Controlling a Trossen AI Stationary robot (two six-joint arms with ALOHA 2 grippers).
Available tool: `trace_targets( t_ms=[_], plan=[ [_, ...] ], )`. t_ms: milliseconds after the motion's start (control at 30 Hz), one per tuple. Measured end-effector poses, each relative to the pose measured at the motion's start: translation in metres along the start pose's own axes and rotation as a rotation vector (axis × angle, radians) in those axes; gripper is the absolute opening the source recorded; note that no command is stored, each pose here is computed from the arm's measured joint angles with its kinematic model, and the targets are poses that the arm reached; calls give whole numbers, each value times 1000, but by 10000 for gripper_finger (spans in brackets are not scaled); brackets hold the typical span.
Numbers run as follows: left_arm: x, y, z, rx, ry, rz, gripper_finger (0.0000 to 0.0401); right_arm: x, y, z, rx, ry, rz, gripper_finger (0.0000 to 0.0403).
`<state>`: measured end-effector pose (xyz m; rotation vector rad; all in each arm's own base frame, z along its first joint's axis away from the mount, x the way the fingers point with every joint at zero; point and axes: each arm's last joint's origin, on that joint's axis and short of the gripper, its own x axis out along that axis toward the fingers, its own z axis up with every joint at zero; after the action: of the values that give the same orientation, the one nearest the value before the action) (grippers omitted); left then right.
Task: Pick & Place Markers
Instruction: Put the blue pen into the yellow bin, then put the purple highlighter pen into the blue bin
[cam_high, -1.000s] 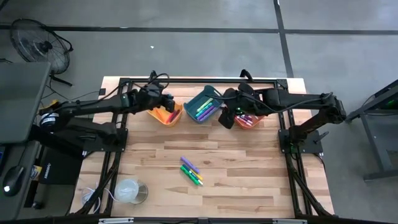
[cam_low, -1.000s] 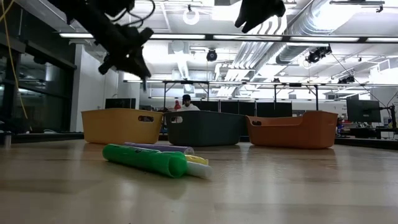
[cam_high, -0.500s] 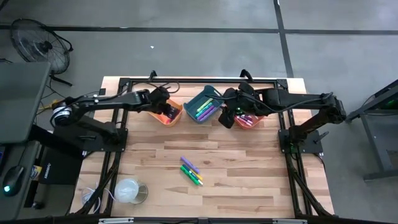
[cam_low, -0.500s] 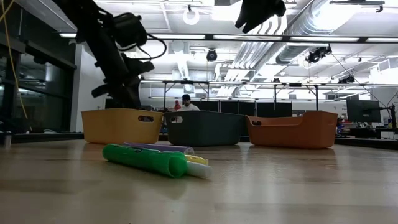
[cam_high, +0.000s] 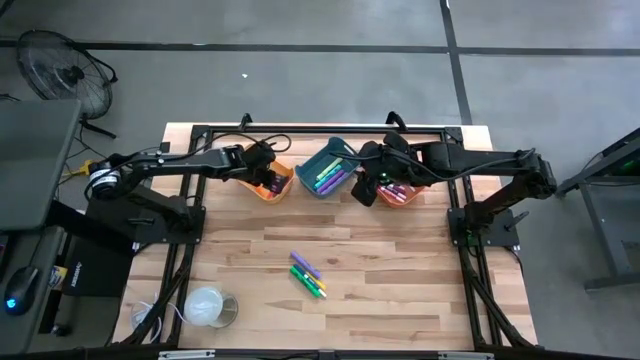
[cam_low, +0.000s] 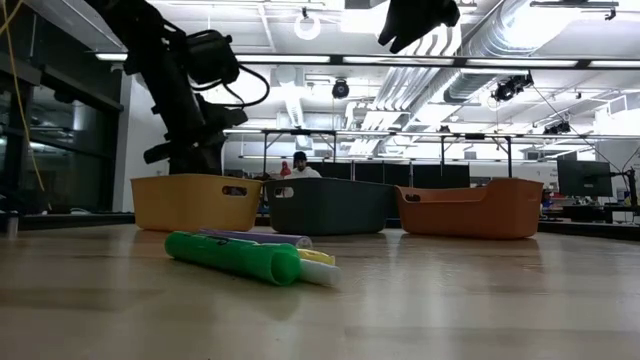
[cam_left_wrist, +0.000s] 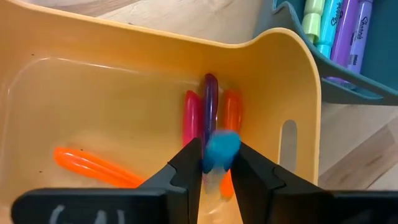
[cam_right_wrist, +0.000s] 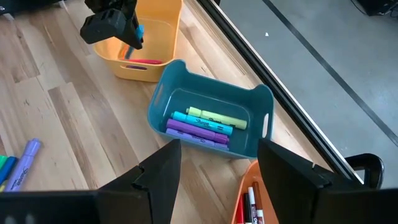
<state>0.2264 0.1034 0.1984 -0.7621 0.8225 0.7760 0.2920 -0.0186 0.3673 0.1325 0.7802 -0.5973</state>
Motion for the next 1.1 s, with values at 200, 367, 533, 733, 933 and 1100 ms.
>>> trace_targets(
  t_ms=[200, 367, 533, 733, 933, 1100],
  plan=[
    [0, 0, 0, 1, 0, -1, 81, 0, 0, 0, 1, 0, 1, 201],
    [0, 0, 0, 12, 0, -2, 82, 0, 0, 0, 9, 1, 1, 201],
    [-10, -8, 8, 71, 4, -88, 83, 0, 1, 0, 28, 11, 28, 201],
    [-42, -29, 22, 223, -108, -196, 83, 0, 4, 1, 56, 22, 122, 201],
    [-84, -51, 20, 406, -317, -352, 83, 2, 19, 8, 33, -22, 275, 201],
    [-118, -59, 10, 481, -447, -426, 83, 0, 42, 9, 16, -88, 335, 201]
  ],
)
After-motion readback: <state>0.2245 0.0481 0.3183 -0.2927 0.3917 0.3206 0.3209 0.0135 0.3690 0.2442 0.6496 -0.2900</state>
